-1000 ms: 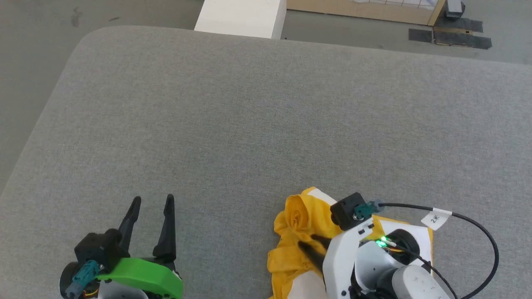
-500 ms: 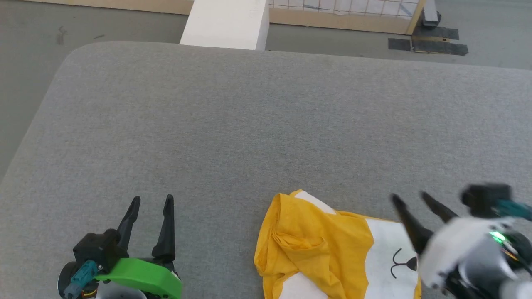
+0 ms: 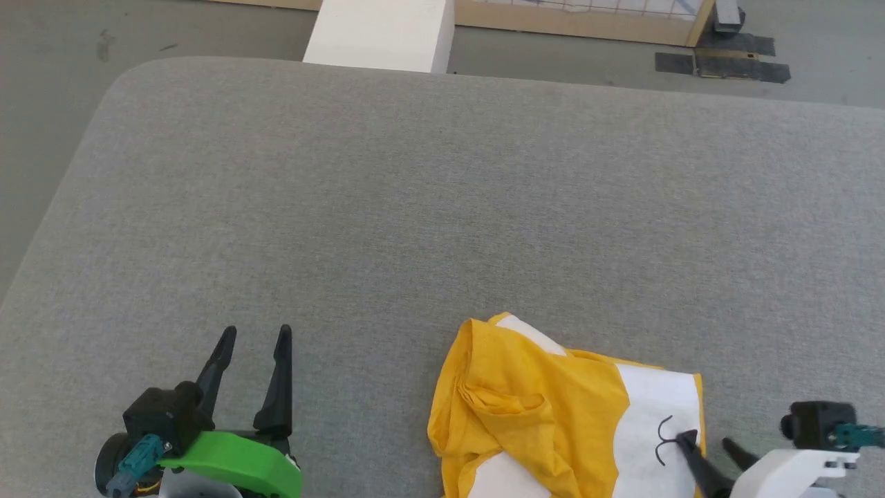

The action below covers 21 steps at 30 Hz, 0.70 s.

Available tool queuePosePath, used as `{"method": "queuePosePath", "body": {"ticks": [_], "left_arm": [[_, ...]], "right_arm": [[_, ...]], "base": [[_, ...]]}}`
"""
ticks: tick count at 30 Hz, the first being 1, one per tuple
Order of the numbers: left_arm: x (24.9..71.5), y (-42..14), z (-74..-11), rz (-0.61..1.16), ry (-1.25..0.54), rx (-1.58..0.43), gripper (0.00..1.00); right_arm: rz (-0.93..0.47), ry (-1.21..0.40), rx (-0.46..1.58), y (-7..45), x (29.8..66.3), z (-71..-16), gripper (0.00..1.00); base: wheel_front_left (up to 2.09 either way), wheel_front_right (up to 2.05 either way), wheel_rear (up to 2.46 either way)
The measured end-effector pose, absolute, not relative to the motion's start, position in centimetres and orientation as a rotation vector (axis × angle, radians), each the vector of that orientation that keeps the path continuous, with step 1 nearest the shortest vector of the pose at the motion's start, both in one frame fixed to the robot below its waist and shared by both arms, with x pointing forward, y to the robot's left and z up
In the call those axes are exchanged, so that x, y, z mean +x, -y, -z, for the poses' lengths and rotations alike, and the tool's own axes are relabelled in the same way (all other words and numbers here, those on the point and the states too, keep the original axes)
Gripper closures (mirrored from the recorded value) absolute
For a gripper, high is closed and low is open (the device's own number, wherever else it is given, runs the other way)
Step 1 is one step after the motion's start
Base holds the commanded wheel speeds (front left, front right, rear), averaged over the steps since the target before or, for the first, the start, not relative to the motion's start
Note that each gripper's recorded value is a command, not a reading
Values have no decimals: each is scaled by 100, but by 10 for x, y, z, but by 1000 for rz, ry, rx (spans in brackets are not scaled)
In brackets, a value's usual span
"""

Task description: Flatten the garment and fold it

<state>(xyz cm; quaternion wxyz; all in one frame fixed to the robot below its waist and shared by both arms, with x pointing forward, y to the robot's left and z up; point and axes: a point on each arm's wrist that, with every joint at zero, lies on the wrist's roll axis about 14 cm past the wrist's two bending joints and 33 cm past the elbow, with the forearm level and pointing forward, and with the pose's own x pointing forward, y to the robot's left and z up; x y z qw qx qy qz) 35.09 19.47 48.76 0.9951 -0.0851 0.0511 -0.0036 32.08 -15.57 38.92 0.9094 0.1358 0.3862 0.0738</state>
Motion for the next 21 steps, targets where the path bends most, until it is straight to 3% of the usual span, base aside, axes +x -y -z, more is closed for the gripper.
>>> {"method": "queuePosePath", "body": {"ticks": [5,6,7,21], "left_arm": [[347,-200,-490,-3,-101,-158,0],[346,-200,-491,-3,-99,-158,0],[346,-200,-492,-3,-96,-157,0],[360,-177,-511,89,-24,-147,0]], "right_arm": [[-184,-838,299,142,318,-373,0],[-187,-839,307,140,319,-371,56],[-192,-839,308,138,320,-370,100],[-153,-672,296,148,356,-398,100]], "base": [[0,0,0],[0,0,0],[0,0,0],[0,0,0]]}}
